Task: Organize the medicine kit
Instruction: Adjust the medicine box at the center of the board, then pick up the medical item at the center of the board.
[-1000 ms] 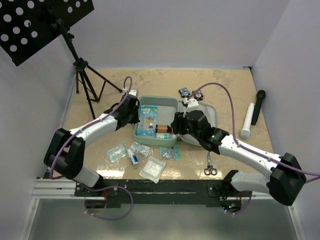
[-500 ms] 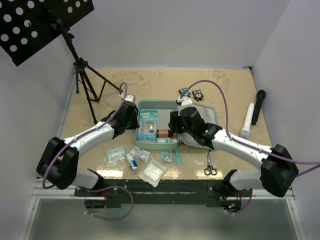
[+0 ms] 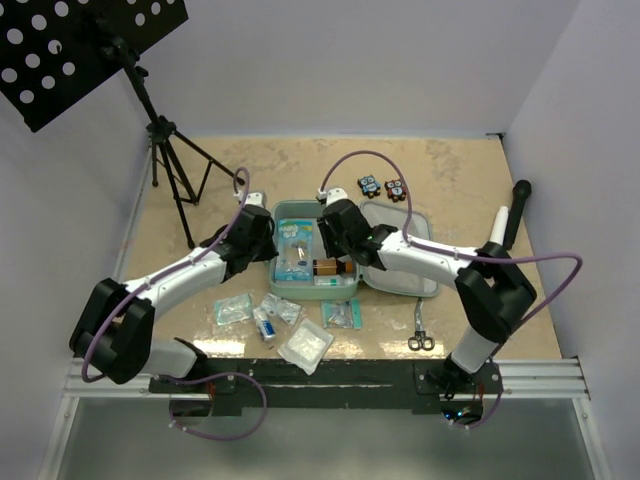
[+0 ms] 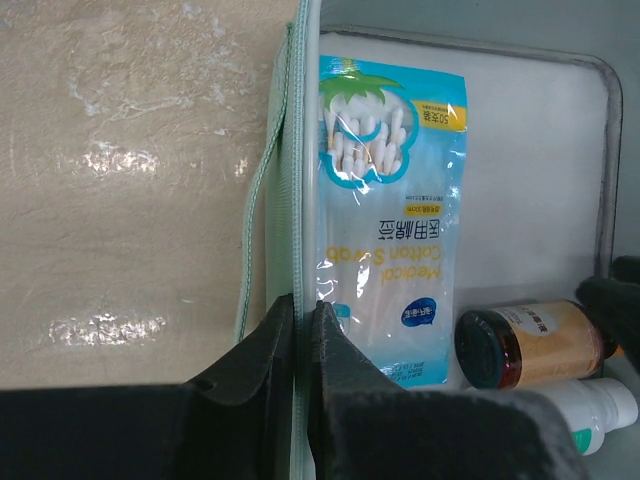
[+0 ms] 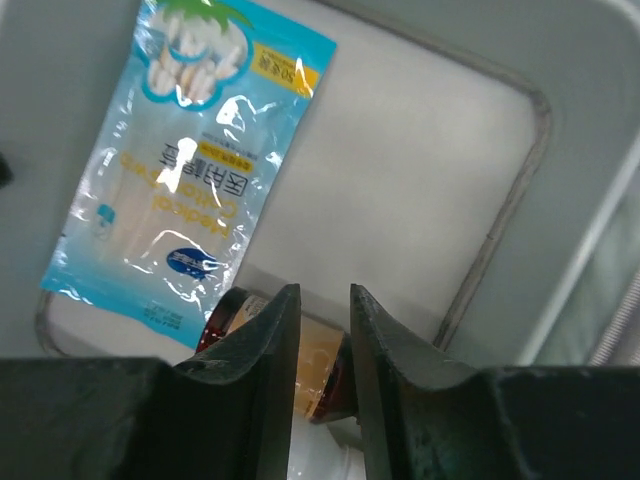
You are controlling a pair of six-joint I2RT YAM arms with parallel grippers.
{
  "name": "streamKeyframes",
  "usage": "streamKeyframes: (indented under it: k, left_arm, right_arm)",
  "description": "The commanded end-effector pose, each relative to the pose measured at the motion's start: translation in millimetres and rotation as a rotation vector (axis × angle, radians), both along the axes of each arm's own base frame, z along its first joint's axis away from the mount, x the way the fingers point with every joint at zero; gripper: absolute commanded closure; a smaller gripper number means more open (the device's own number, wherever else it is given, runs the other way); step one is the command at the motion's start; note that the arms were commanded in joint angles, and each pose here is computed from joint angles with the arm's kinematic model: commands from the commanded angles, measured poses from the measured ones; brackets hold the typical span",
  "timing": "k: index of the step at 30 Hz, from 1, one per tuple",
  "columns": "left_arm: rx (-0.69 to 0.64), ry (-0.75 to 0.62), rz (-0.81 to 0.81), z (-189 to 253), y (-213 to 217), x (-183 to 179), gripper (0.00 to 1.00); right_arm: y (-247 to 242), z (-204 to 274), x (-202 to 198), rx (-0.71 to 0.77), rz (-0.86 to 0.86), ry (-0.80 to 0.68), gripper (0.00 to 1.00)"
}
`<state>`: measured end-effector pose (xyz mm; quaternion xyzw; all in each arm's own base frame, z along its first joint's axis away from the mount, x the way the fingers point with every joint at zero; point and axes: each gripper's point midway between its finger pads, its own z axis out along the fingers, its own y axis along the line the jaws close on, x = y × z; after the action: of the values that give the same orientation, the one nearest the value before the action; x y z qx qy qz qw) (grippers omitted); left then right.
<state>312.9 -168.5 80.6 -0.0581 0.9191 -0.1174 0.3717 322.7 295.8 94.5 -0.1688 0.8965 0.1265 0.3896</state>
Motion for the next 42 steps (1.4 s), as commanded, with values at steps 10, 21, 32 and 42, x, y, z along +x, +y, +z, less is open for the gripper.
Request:
streamKeyframes:
  k: [10, 21, 32, 42]
  left_arm:
    - [-0.066, 0.008, 0.059, 2.6, -4.6, -1.7, 0.92]
    - [-0.05, 0.015, 0.069, 4.0, -2.0, -1.2, 0.82]
    - [0.007, -0.149, 0.163, 80.2, 17.6, 24.0, 0.29]
    - [-0.098, -0.252, 0.362, 114.7, 65.1, -18.6, 0.0]
  right_arm:
    - [16.7, -35.0, -37.9, -0.037, 0.108, 0.077, 0.73]
    - [-0.4, -34.2, -51.1, -0.047, 0.069, 0.068, 0.68]
    - [-7.4, 70.3, -22.1, 0.153, -0.141, -0.139, 0.51]
    - [59.0, 101.6, -118.2, 0.24, 0.279, -0.183, 0.46]
